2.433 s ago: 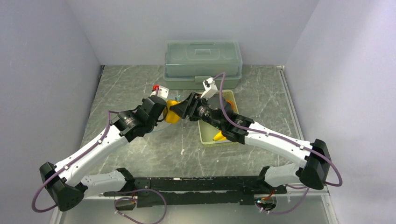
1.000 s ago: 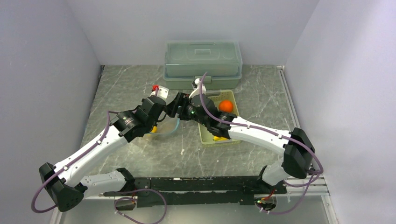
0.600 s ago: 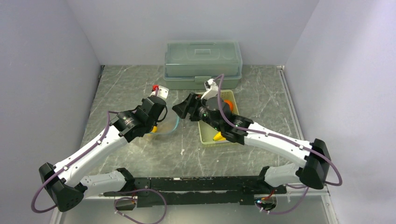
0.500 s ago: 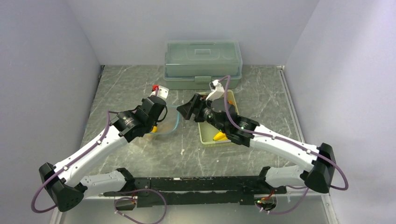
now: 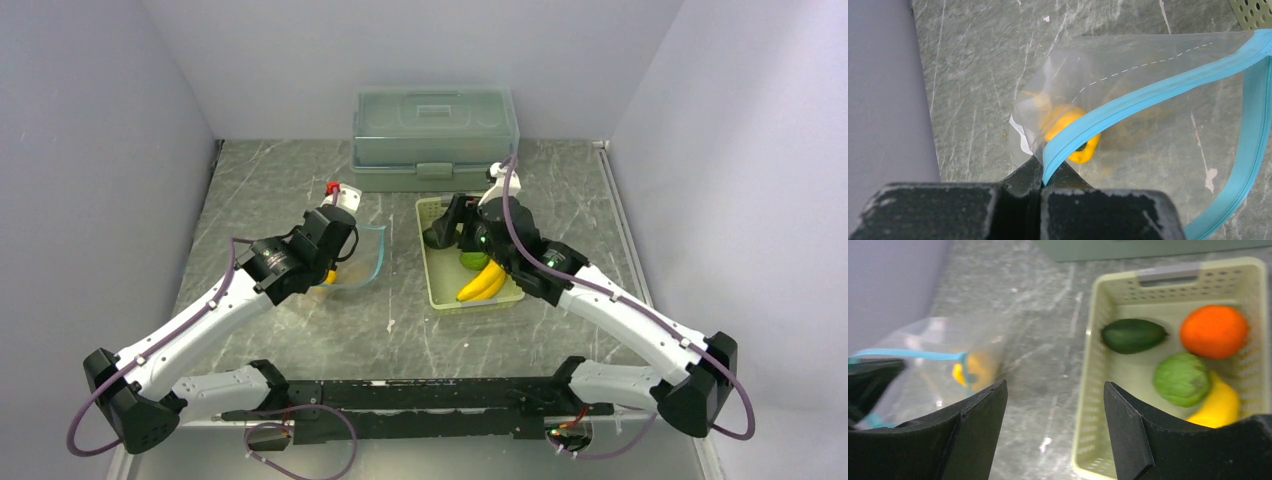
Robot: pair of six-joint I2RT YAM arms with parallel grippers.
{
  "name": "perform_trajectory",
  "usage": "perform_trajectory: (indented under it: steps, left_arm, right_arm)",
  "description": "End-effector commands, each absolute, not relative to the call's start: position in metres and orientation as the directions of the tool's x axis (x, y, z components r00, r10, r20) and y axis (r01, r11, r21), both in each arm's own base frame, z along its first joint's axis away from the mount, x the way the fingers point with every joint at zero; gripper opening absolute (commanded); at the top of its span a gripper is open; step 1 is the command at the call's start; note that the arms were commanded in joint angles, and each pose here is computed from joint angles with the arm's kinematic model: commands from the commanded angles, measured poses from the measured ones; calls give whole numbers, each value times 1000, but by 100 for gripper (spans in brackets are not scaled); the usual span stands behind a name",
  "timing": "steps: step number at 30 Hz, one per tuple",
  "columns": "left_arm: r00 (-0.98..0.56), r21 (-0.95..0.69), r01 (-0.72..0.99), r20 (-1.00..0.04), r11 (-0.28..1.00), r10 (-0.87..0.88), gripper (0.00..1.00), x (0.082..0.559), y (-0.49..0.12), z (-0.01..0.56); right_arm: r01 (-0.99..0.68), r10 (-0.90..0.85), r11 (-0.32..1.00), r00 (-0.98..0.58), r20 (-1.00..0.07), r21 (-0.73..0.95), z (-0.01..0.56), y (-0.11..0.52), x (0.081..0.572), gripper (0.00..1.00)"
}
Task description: Place the food in the zip-top bag and seal the zipper
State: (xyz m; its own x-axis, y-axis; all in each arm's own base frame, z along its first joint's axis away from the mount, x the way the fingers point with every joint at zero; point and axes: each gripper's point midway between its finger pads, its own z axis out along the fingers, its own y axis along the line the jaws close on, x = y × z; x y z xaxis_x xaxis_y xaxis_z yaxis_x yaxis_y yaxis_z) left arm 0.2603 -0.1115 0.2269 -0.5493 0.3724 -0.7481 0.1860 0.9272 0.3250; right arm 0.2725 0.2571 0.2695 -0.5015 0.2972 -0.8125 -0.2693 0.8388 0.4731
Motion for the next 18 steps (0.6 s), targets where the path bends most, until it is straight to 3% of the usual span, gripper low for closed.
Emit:
perform_trajectory:
  steps: [1, 18]
  left_arm:
    - [-521, 294, 175, -782, 940, 341, 1, 264, -116, 237]
    - [-514, 290, 177, -788, 941, 339, 1, 263, -116, 239]
  right_arm:
    - [-246, 168, 904, -550, -818, 351, 243, 229, 283, 75]
    - [-95, 27, 986, -718, -696, 136, 139, 181, 327, 77]
